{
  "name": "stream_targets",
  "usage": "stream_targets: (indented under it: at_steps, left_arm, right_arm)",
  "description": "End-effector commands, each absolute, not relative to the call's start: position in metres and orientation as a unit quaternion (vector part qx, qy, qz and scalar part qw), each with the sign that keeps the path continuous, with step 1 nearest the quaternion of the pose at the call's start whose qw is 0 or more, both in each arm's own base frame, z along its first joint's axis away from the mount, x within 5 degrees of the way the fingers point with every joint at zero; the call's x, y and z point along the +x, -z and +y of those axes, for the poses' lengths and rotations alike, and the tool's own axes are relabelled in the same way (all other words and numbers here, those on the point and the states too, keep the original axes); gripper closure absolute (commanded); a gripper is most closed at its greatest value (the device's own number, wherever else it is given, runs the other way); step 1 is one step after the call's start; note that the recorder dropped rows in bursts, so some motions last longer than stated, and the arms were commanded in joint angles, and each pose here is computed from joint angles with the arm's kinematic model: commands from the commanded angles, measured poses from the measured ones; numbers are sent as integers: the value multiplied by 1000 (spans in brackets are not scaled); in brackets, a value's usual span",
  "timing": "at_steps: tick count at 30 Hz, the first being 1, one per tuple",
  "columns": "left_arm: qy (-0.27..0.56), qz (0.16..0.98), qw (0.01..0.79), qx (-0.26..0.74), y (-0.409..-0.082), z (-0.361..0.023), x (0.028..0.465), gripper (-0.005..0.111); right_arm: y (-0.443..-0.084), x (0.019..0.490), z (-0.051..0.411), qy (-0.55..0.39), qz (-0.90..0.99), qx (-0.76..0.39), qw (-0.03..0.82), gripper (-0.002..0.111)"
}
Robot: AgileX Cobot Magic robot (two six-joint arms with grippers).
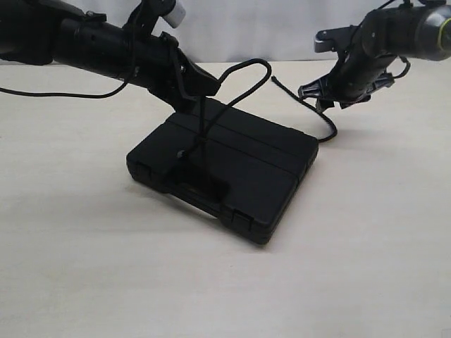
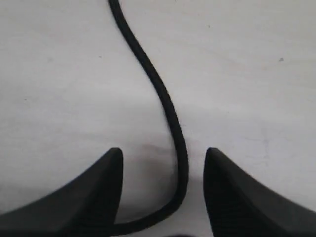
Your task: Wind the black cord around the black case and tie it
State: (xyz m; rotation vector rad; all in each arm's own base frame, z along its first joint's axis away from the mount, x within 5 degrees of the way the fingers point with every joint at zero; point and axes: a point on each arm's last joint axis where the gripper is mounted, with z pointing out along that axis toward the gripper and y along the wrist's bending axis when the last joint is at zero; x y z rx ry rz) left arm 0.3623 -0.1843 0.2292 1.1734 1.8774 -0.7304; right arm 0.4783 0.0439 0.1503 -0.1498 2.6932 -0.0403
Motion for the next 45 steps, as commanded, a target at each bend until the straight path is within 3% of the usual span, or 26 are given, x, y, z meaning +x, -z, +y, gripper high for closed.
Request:
stream_targets:
  at_steps: [1, 5, 12, 16, 25, 30, 33, 38, 42, 45]
  left_arm:
    - [296, 737, 396, 461, -231, -186, 361, 107]
    - [292, 733, 398, 468, -231, -186, 361, 107]
    - [296, 727, 394, 478, -231, -186, 359, 107]
    - [299, 725, 393, 481, -231, -186, 358, 107]
    - [307, 719, 392, 486, -232, -187, 357, 107]
    - [250, 749, 419, 448, -230, -165, 375, 107]
    - [256, 761, 434, 410, -233, -147, 383, 107]
    - [291, 732, 449, 421, -239, -145, 382, 107]
    - [308, 711, 431, 462, -238, -148, 374, 107]
    - [279, 730, 368, 504, -225, -143, 367, 107]
  right_arm:
    - [-129, 488, 35, 17, 980, -37, 195, 60]
    - [-123, 487, 48, -28, 980, -93, 176, 66]
    - [-163, 468, 58, -85, 967, -145, 193, 89]
    - [-151, 434, 55, -80, 970, -170, 156, 104]
    - [-101, 374, 91, -106, 969, -183, 127, 104]
    - [-96, 333, 145, -105, 936, -317, 109, 104]
    - [-127, 344, 137, -105, 942, -262, 183, 104]
    - [-166, 372, 89, -112, 945, -50, 303, 104]
    - [-146, 384, 108, -123, 952, -87, 266, 104]
    - [-129, 381, 138, -139, 957, -144, 211, 104]
